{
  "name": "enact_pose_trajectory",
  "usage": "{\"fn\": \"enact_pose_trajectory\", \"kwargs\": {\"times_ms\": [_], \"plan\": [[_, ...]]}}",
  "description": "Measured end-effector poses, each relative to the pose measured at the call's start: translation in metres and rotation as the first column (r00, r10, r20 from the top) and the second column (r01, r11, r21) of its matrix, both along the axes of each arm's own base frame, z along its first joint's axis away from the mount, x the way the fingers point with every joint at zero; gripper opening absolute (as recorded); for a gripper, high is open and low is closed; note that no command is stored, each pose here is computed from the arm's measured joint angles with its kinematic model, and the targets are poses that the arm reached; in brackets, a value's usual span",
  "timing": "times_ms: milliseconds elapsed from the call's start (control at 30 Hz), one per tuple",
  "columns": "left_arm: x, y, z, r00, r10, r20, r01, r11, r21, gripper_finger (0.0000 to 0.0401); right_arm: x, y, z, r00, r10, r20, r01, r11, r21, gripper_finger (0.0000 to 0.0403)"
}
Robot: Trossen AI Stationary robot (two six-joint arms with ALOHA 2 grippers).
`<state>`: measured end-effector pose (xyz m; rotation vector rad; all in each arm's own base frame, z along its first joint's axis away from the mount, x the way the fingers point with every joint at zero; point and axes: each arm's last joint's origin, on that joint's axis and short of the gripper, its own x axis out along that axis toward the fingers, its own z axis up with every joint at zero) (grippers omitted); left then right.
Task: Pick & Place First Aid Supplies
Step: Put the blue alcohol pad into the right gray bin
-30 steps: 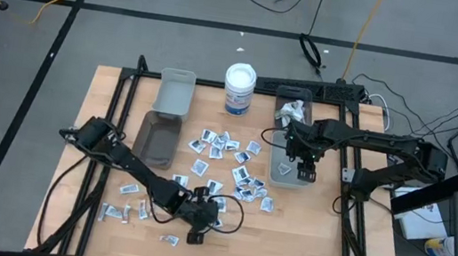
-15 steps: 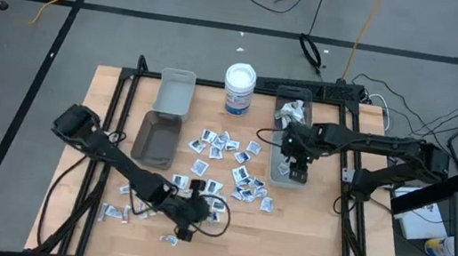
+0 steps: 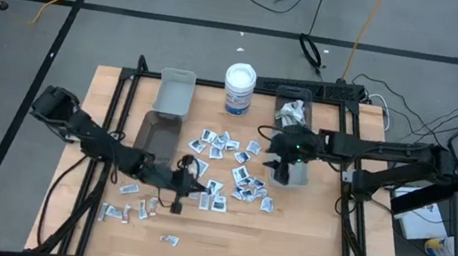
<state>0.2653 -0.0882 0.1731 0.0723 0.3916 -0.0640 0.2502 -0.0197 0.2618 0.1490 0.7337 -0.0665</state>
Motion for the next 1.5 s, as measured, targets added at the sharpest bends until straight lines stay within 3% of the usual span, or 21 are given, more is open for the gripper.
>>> {"fn": "enact_pose_trajectory", "kwargs": {"times_ms": [233, 333, 567, 1100, 1500], "plan": [[0.008, 0.037, 0.002, 0.998, -0.038, 0.04, 0.039, 0.998, -0.039, 0.0001, 0.012, 0.024, -0.006, 0.951, 0.021, 0.308, -0.006, 0.999, -0.05, 0.0199], [0.012, 0.052, 0.006, 0.995, -0.057, 0.086, 0.063, 0.995, -0.073, 0.0, 0.01, 0.031, -0.017, 0.927, 0.041, 0.373, -0.021, 0.998, -0.057, 0.0199], [0.017, 0.077, 0.012, 0.99, -0.082, 0.113, 0.101, 0.98, -0.171, 0.0, 0.009, 0.038, -0.033, 0.893, 0.085, 0.441, -0.049, 0.994, -0.093, 0.0199], [0.03, 0.082, 0.03, 0.991, -0.108, 0.082, 0.121, 0.976, -0.18, 0.0, 0.041, 0.047, -0.059, 0.856, 0.195, 0.479, -0.083, 0.966, -0.246, 0.0199], [0.03, 0.082, 0.029, 0.992, -0.105, 0.069, 0.116, 0.975, -0.188, 0.0, 0.067, 0.06, -0.044, 0.816, 0.292, 0.499, -0.118, 0.929, -0.35, 0.0199]]}}
